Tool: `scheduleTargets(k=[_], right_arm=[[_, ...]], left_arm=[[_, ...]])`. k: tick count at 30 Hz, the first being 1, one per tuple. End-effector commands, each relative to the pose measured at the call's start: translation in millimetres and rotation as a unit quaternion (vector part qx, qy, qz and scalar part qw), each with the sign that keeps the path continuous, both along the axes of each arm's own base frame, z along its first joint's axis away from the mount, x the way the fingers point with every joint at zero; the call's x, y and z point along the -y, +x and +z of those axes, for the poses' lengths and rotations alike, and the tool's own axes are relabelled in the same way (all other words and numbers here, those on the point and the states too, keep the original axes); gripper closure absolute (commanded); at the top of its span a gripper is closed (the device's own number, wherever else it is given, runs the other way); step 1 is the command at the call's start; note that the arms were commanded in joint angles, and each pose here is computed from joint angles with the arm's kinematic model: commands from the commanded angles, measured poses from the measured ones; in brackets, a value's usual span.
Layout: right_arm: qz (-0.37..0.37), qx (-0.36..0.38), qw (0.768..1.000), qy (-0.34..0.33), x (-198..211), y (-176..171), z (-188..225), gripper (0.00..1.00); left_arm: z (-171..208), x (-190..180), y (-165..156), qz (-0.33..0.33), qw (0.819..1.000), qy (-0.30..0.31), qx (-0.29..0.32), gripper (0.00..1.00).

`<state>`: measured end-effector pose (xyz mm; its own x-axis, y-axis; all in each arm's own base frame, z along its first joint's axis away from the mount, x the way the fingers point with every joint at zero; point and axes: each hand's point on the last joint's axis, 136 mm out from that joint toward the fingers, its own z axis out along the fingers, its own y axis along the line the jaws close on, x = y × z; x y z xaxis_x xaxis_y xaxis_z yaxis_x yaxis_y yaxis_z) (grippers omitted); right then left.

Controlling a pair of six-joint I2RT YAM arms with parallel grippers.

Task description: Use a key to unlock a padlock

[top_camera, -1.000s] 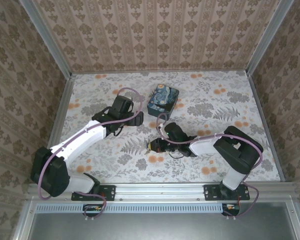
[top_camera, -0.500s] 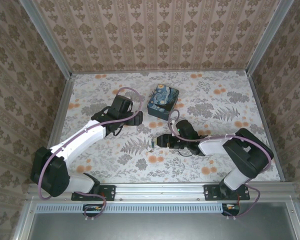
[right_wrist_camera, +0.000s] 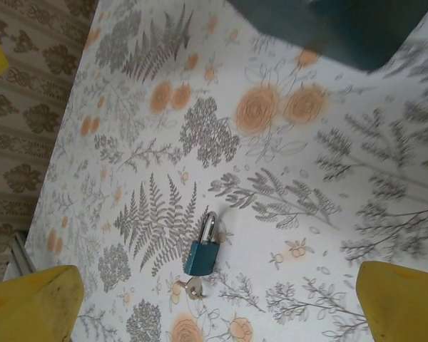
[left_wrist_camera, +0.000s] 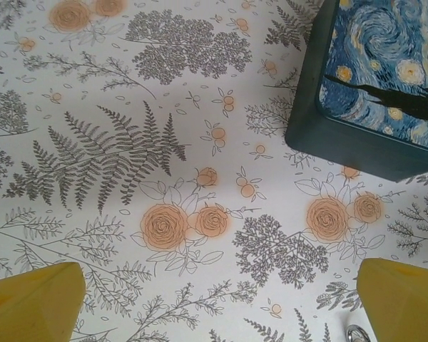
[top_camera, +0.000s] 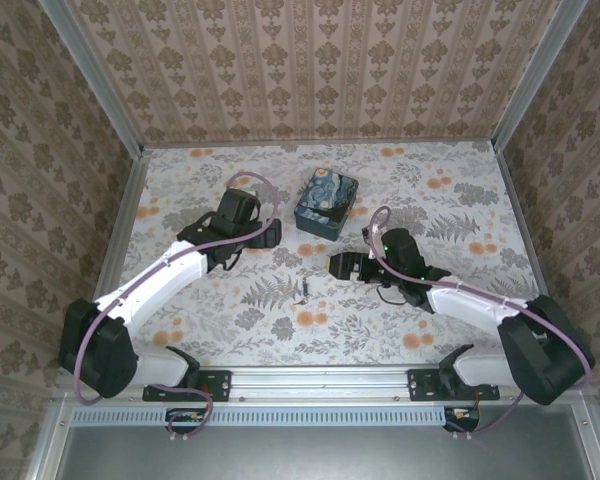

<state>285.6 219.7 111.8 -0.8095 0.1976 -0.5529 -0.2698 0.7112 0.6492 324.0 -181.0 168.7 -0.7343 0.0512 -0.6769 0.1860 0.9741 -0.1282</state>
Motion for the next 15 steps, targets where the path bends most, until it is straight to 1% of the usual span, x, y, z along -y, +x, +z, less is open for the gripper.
scheduleTargets(k=[1, 8, 13, 15], right_arm=[[-0.029, 0.004, 0.998, -0.049, 25, -1, -6, 0.00], [-0.095, 0.059, 0.990, -0.091, 60, 15, 15, 0.00], [-0.131, 0.095, 0.978, -0.134, 82, 29, 34, 0.00], [-0.143, 0.129, 0.970, -0.150, 89, 35, 44, 0.00]], left_arm=[[16, -11, 5, 0.018, 0.999, 0.008, 0.027, 0.00], [22, -24, 13, 0.046, 0.997, 0.029, 0.060, 0.00], [24, -30, 19, 0.053, 0.994, 0.046, 0.084, 0.00], [24, -31, 21, 0.050, 0.993, 0.052, 0.097, 0.00]])
